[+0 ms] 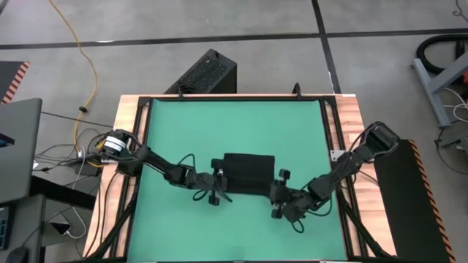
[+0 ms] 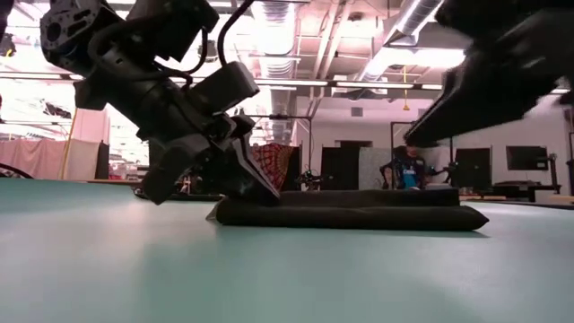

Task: Roll towel into tight, uniform cylinder
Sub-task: Roll the black towel

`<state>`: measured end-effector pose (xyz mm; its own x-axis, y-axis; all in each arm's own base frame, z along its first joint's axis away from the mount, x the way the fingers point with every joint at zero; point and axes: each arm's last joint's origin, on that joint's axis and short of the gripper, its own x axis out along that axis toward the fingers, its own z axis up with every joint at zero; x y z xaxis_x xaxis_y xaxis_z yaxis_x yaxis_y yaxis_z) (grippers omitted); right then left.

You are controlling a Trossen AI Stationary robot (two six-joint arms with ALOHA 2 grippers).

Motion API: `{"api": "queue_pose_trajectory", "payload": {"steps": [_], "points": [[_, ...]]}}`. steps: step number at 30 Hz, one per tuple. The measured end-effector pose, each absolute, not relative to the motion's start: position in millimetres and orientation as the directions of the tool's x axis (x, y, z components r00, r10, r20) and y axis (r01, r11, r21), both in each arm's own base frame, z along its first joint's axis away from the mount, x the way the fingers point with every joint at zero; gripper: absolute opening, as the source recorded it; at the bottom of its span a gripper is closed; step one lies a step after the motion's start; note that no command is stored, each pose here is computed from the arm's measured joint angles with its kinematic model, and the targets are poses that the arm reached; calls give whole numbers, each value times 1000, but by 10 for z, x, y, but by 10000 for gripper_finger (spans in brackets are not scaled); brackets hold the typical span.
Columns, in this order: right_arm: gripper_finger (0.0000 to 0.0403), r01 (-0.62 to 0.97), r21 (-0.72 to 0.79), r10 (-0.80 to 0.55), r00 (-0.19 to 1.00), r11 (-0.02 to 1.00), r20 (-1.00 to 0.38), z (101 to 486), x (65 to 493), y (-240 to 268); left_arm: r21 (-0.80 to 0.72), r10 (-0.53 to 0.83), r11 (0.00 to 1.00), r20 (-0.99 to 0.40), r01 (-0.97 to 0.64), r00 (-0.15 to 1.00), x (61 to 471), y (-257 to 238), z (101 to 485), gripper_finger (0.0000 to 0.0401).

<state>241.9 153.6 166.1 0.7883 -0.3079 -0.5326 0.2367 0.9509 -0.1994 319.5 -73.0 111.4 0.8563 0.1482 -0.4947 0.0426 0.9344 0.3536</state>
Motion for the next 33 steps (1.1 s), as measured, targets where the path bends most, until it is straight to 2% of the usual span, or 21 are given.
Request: {"api": "queue_pose_trajectory", "payload": {"steps": [5,9,14,21,33], "points": [[218,86,-221,-205,775,971,-598,1578,2383,1651,345,143,937,-500,45,854,3202,-696,1112,0],[245,35,-291,-222,736,956,-640,1374,2402,1676,325,126,944,-520,59,845,3204,-654,1095,0],[250,5,-390,-283,698,921,-658,1176,2456,1630,327,146,944,-544,49,826,3203,-576,1072,0],[250,-9,-453,-317,702,892,-638,1237,2457,1583,305,121,950,-567,71,815,3210,-494,1057,0],[250,16,-480,-386,616,877,-686,1134,2506,1334,295,85,948,-590,116,803,3218,-394,1047,0]]}}
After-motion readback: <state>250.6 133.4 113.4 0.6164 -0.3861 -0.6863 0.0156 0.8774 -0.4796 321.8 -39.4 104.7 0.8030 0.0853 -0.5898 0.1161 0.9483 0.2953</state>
